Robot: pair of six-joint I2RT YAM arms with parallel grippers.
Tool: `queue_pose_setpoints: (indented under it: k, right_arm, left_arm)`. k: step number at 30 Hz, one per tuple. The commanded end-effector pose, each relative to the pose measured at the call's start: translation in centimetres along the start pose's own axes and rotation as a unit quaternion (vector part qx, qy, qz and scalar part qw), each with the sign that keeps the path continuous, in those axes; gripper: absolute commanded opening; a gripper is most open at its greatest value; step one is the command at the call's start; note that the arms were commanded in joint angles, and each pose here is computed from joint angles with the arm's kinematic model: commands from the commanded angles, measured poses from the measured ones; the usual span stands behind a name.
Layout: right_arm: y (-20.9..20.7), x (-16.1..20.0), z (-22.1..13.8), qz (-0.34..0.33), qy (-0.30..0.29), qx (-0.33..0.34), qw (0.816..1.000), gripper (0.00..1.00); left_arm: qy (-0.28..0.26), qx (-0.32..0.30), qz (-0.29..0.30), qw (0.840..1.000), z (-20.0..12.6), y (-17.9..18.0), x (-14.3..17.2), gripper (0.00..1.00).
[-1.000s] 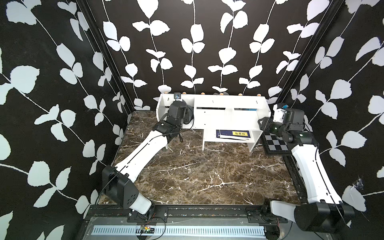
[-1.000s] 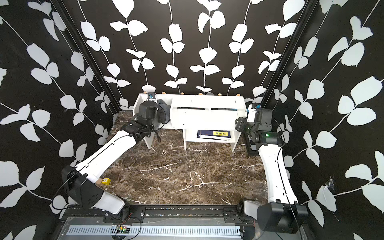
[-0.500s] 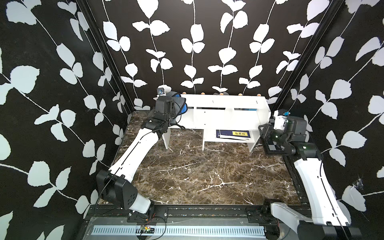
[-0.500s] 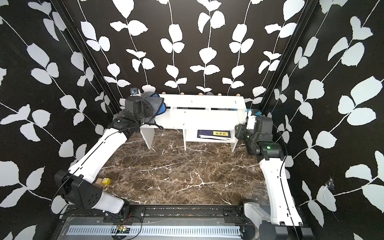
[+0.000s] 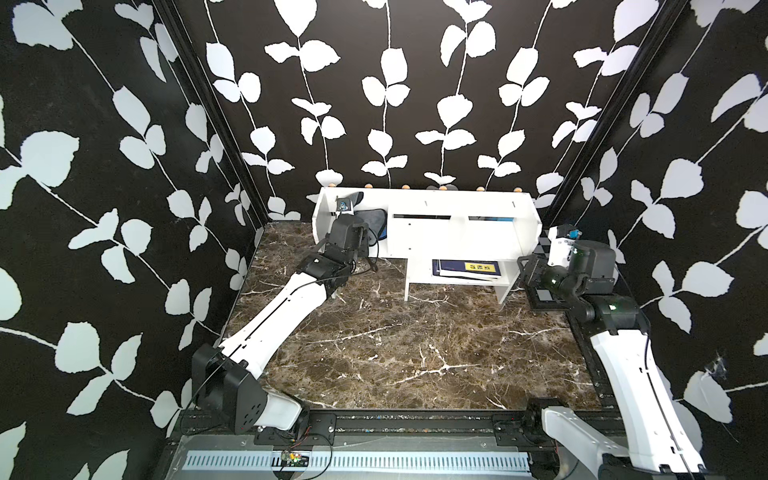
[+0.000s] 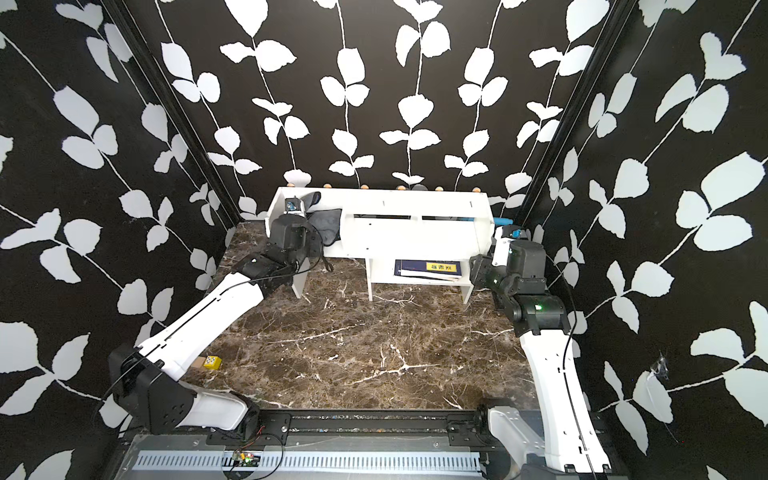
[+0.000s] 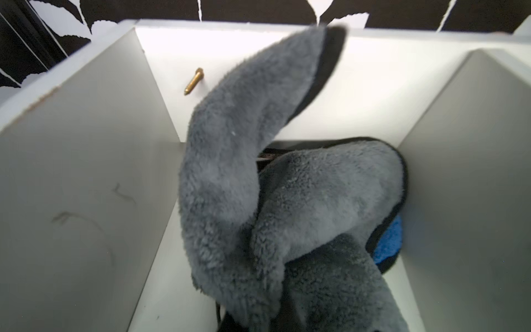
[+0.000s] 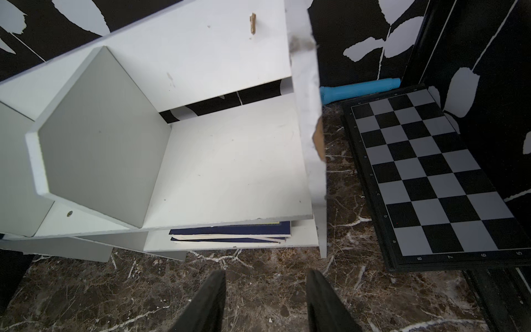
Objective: Wipe the bookshelf clean with a cloth
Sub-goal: Wipe the dust from the shelf, then place the cleaning item at the center of the board.
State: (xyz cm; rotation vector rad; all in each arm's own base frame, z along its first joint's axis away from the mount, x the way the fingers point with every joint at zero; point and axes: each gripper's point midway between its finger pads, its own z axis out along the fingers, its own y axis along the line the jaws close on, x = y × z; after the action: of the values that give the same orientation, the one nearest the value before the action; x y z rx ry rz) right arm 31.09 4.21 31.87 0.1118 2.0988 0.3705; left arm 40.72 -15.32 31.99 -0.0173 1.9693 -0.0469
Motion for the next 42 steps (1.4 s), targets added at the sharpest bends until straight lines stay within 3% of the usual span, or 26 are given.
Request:
queue_pose_setpoints:
  k: [1, 10, 18, 25, 28, 31, 33, 36, 42]
  right_arm:
    - [0.7, -0.3, -0.7, 0.000, -0.009, -0.010, 1.000, 0.47]
    - [1.8, -0.5, -2.1, -0.010, -0.018, -0.028, 0.999, 0.48]
    - [3.3, -0.7, -3.4, -0.027, -0.026, -0.045, 0.998, 0.51]
    - [4.2, -0.2, -3.1, -0.036, -0.019, -0.053, 0.998, 0.51]
    - [4.0, 0.5, -3.2, -0.044, -0.016, -0.044, 0.998, 0.52]
    - [3.3, 1.8, -2.9, -0.046, -0.005, -0.033, 0.998, 0.52]
    - [2.9, 3.3, -2.1, -0.044, 0.011, -0.030, 0.999, 0.52]
    - [2.1, 5.9, -0.6, -0.029, 0.033, -0.025, 0.999, 0.52]
    - [0.0, 10.6, 2.7, 0.011, 0.070, 0.004, 0.997, 0.59]
  left_arm:
    - [-0.036, -0.001, -0.012, 0.999, -2.7, 1.2, -2.5, 0.00]
    - [-0.124, 0.063, -0.035, 0.990, -10.9, 2.1, -9.4, 0.00]
    - [-0.144, 0.174, -0.032, 0.974, -17.8, 2.1, -7.6, 0.00]
    - [-0.132, 0.220, -0.005, 0.967, -19.8, 1.4, -6.6, 0.00]
    - [-0.082, 0.278, 0.006, 0.957, -19.3, -0.7, -3.2, 0.00]
    - [-0.007, 0.313, -0.020, 0.949, -16.9, -2.1, 3.7, 0.00]
    - [0.032, 0.289, -0.045, 0.956, -14.5, -1.5, 8.7, 0.00]
    - [0.062, 0.227, -0.063, 0.970, -11.4, 0.2, 13.5, 0.00]
    - [0.066, 0.184, -0.090, 0.977, -7.8, 0.1, 14.5, 0.00]
